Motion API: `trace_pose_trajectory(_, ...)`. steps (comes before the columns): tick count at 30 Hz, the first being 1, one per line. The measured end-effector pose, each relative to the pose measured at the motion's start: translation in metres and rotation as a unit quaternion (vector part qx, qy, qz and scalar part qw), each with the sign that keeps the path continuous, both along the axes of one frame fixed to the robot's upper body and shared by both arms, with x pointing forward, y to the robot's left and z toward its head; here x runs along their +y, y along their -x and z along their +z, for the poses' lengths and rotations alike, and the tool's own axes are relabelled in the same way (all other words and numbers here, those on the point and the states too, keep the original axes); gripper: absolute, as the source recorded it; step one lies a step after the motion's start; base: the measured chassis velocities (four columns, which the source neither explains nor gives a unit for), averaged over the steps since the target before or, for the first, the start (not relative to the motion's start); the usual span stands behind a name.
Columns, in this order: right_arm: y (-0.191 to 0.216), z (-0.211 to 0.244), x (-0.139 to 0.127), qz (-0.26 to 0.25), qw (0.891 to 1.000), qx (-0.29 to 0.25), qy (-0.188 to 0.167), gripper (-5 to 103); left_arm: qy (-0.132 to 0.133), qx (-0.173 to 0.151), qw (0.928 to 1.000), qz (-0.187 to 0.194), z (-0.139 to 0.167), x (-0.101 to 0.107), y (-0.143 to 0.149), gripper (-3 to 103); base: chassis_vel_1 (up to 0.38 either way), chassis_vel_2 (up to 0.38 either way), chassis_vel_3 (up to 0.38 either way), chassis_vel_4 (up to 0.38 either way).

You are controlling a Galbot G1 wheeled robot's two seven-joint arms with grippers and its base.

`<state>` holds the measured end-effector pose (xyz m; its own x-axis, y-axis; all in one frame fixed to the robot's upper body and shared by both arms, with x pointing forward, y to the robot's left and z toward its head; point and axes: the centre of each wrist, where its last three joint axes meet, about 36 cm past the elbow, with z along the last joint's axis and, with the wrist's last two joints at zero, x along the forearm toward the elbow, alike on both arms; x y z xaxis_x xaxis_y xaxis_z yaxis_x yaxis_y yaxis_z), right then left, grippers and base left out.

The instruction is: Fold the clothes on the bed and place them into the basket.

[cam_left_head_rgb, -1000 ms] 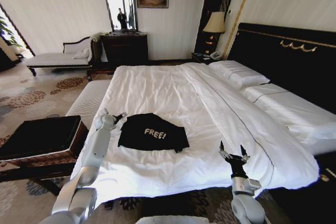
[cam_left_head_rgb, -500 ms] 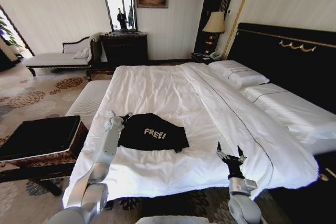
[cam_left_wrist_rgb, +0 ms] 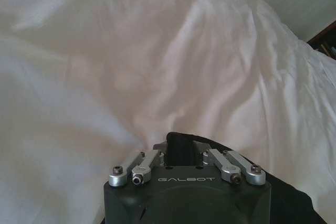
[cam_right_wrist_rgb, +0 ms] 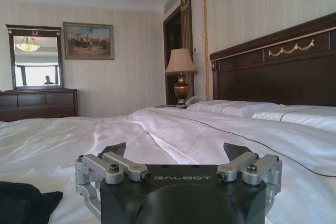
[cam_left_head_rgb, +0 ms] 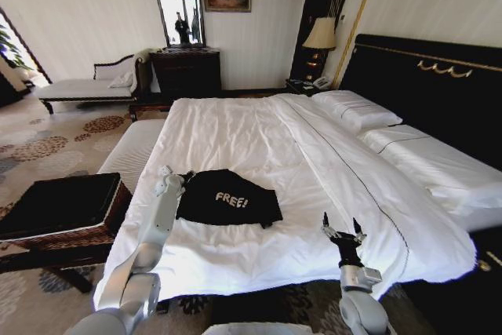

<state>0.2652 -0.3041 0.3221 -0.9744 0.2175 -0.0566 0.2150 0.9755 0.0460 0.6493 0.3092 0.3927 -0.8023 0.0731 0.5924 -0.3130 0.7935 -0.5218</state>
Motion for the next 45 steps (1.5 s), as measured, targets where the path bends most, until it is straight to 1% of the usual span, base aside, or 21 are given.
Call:
trace_pose_trajectory(1, 0.0, -0.001, 0.001, 0.0, 1.0, 0.001, 0.0, 100, 0.0, 0.001, 1.0, 0.0, -0.002, 0.0, 0.001, 22, 0.0, 0.0, 0.0, 0.0)
trace_pose_trajectory(2, 0.0, -0.001, 0.001, 0.0, 1.0, 0.001, 0.0, 100, 0.0, 0.001, 1.0, 0.0, -0.002, 0.0, 0.001, 22, 0.0, 0.0, 0.0, 0.0)
trace_pose_trajectory(5, 0.001, -0.003, 0.002, -0.001, 1.0, 0.003, 0.0, 100, 0.002, -0.003, 1.0, -0.002, -0.006, 0.0, 0.005, 7, 0.0, 0.0, 0.0, 0.0)
trace_pose_trajectory(8, -0.001, -0.004, 0.003, 0.0, 1.0, 0.003, -0.001, 100, 0.001, -0.012, 0.9999, -0.002, -0.006, 0.003, 0.007, 1, 0.0, 0.0, 0.0, 0.0)
trace_pose_trajectory(11, -0.002, -0.003, 0.004, 0.0, 1.0, 0.003, -0.007, 100, -0.001, -0.022, 0.9997, -0.001, -0.002, 0.006, 0.01, 0, 0.0, 0.0, 0.0, 0.0)
trace_pose_trajectory(14, -0.016, 0.009, 0.003, 0.001, 0.999, 0.007, -0.042, 100, -0.01, -0.046, 0.9989, 0.001, 0.007, 0.02, 0.023, 0, 0.0, 0.0, 0.0, 0.0)
trace_pose_trajectory(16, -0.021, 0.013, 0.001, 0.002, 0.999, 0.007, -0.044, 100, -0.013, -0.05, 0.9986, 0.001, 0.009, 0.023, 0.026, 0, 0.0, 0.0, 0.0, 0.0)
trace_pose_trajectory(19, -0.057, 0.04, -0.012, 0.024, 0.998, 0.013, -0.055, 100, -0.026, -0.069, 0.9973, 0.005, 0.016, 0.043, 0.045, 0, 0.0, 0.0, 0.0, 0.0)
trace_pose_trajectory(20, -0.057, 0.04, -0.012, 0.024, 0.998, 0.013, -0.055, 100, -0.026, -0.069, 0.9973, 0.005, 0.016, 0.043, 0.045, 0, 0.0, 0.0, 0.0, 0.0)
trace_pose_trajectory(21, -0.064, 0.045, -0.013, 0.027, 0.997, 0.017, -0.066, 100, -0.027, -0.072, 0.997, 0.005, 0.017, 0.045, 0.048, 0, 0.0, 0.0, 0.0, 0.0)
trace_pose_trajectory(22, -0.082, 0.06, -0.01, 0.033, 0.994, 0.032, -0.103, 100, -0.034, -0.08, 0.9962, 0.001, 0.02, 0.05, 0.058, 0, 0.0, 0.0, 0.0, 0.0)
trace_pose_trajectory(24, -0.104, 0.075, -0.004, 0.049, 0.988, 0.043, -0.141, 100, -0.042, -0.09, 0.9951, -0.005, 0.024, 0.053, 0.068, 0, 0.0, 0.0, 0.0, 0.0)
trace_pose_trajectory(25, -0.104, 0.075, -0.004, 0.049, 0.988, 0.043, -0.141, 100, -0.042, -0.09, 0.9951, -0.005, 0.024, 0.053, 0.068, 0, 0.0, 0.0, 0.0, 0.0)
trace_pose_trajectory(28, -0.142, 0.091, 0.011, 0.095, 0.981, 0.056, -0.158, 100, -0.053, -0.102, 0.9932, -0.016, 0.03, 0.055, 0.083, 0, 0.0, 0.0, 0.0, 0.0)
trace_pose_trajectory(30, -0.165, 0.097, 0.025, 0.126, 0.978, 0.067, -0.149, 100, -0.06, -0.108, 0.9922, -0.019, 0.033, 0.056, 0.092, 0, 0.0, 0.0, 0.0, 0.0)
trace_pose_trajectory(33, -0.176, 0.096, 0.034, 0.144, 0.977, 0.078, -0.138, 100, -0.063, -0.11, 0.9917, -0.02, 0.034, 0.058, 0.097, 0, 0.0, 0.0, 0.0, 0.0)
trace_pose_trajectory(34, -0.212, 0.089, 0.058, 0.196, 0.972, 0.109, -0.072, 100, -0.07, -0.11, 0.9912, -0.019, 0.034, 0.062, 0.112, 0, 0.0, 0.0, 0.0, 0.0)
trace_pose_trajectory(36, -0.236, 0.082, 0.068, 0.213, 0.968, 0.13, -0.032, 100, -0.072, -0.107, 0.9914, -0.018, 0.032, 0.062, 0.12, 0, 0.0, 0.0, 0.0, 0.0)
trace_pose_trajectory(38, -0.24, 0.079, 0.072, 0.216, 0.966, 0.139, -0.025, 100, -0.073, -0.106, 0.9915, -0.017, 0.032, 0.062, 0.121, 0, 0.0, 0.0, 0.0, 0.0)
trace_pose_trajectory(42, -0.264, 0.068, 0.093, 0.208, 0.956, 0.208, -0.015, 100, -0.071, -0.104, 0.9919, -0.017, 0.029, 0.058, 0.131, 0, 0.0, 0.0, 0.0, 0.0)
trace_pose_trajectory(45, -0.271, 0.062, 0.097, 0.206, 0.953, 0.22, -0.013, 100, -0.071, -0.104, 0.9919, -0.017, 0.03, 0.057, 0.133, 0, 0.0, 0.0, 0.0, 0.0)
